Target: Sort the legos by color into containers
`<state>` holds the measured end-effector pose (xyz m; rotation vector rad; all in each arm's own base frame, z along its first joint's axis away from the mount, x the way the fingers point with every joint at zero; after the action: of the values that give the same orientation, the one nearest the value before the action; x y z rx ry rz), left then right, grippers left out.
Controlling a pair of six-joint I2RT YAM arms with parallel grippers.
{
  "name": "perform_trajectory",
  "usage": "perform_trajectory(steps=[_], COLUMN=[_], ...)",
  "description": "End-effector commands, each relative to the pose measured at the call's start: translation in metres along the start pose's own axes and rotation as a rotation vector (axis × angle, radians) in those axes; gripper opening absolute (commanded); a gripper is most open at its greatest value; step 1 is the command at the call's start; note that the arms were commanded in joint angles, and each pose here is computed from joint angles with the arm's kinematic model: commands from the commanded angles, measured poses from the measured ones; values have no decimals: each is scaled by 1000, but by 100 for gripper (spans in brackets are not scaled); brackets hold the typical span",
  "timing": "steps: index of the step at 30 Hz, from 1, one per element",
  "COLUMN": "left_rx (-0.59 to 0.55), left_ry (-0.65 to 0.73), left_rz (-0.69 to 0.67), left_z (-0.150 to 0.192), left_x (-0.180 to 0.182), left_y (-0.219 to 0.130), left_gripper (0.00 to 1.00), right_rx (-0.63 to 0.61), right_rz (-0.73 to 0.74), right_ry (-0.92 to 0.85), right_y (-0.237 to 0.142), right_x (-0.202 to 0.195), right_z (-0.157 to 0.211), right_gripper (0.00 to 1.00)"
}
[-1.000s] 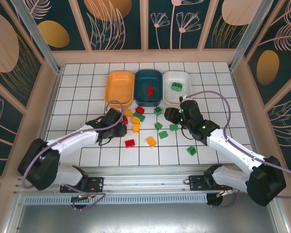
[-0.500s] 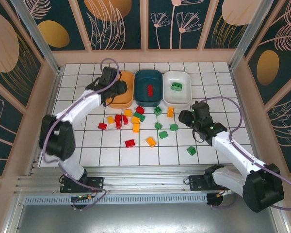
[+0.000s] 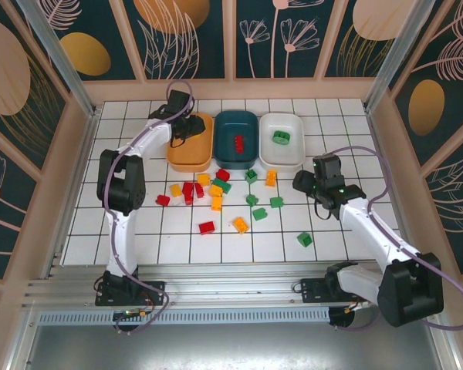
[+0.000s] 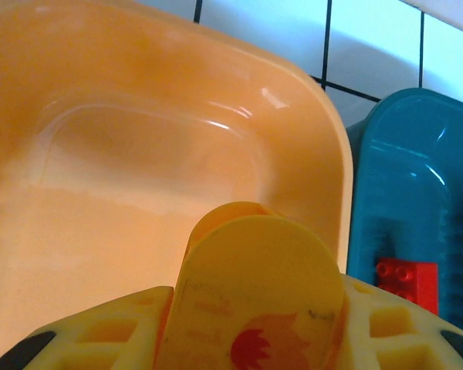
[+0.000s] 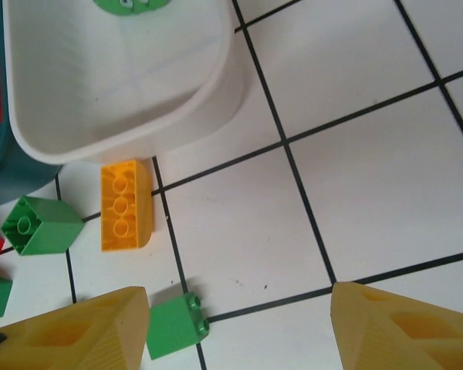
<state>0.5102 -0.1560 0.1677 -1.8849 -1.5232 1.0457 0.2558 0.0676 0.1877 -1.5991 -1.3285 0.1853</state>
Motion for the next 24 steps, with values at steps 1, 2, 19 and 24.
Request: perform_trajectory(steps=[1, 2, 19, 24], left_rx=[104, 118, -24, -111], left_ry=[5, 5, 120, -11], left_rz=[-27, -40, 17, 167], left_z=[20, 24, -19, 8], left_x=[8, 11, -3, -10], left_y=[24, 29, -6, -63], left_gripper=[36, 37, 98, 98], right_rx=[0, -1, 11, 48], right_rz=[-38, -42, 57, 172], right_ry=[-36, -32, 14, 179], right_y=[-2, -2, -29, -38], right_x=[7, 7, 5, -28], right_z=[-5, -5, 20, 41], right_gripper=[64, 64, 73, 74])
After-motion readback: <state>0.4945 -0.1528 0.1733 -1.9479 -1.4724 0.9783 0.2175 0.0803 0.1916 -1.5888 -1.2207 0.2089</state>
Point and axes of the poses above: each hand's point on the last joint's axis, 136 mm out from that joint toward the fingers, its own y axis out along the fingers, its own x axis along the line the jaws close on, z = x × y, the point moved 8 cm from there along -y, back along the fingers, and after that the axes turned 15 degrees about y, right-handed, at the moved point
